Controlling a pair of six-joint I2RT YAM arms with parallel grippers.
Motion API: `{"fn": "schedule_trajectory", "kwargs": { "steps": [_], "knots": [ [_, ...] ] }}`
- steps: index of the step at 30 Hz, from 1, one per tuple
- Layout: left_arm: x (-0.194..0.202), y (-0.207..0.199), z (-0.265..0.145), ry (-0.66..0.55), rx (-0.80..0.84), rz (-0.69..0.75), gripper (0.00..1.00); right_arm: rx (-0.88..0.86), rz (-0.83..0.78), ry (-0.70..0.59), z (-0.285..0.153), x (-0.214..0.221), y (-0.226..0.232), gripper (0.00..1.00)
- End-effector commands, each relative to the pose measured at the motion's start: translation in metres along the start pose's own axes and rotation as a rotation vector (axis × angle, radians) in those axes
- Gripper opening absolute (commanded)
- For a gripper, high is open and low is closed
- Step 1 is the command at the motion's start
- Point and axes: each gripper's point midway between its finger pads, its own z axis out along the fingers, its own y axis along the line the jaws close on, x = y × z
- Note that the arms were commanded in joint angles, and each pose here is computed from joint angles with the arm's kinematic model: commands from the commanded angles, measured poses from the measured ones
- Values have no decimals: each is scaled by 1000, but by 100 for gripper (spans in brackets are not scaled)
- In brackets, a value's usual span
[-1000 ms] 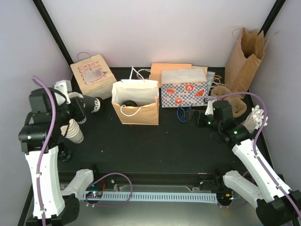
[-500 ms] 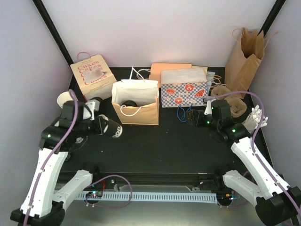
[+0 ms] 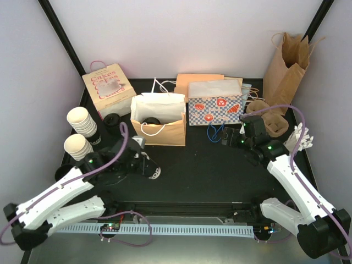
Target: Pack the takeout coffee
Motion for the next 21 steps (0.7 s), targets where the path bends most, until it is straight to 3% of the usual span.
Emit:
{"fn": "schedule_trajectory", "kwargs": {
  "steps": [1, 9, 12, 21],
  "knots": [
    [-16, -24, 21, -126, -60, 31, 4, 97, 38, -11, -3, -9, -14, 100],
    [-6, -66, 67, -39, -363, 392, 5, 94, 47, -8, -5, -6, -14, 100],
    [0, -87, 82, -6, -399, 482, 5, 107, 52, -9, -7, -4, -17, 100],
    [13, -119, 107, 3, -313, 514, 9, 126, 61, -5, -10, 0, -22, 100]
  ]
}}
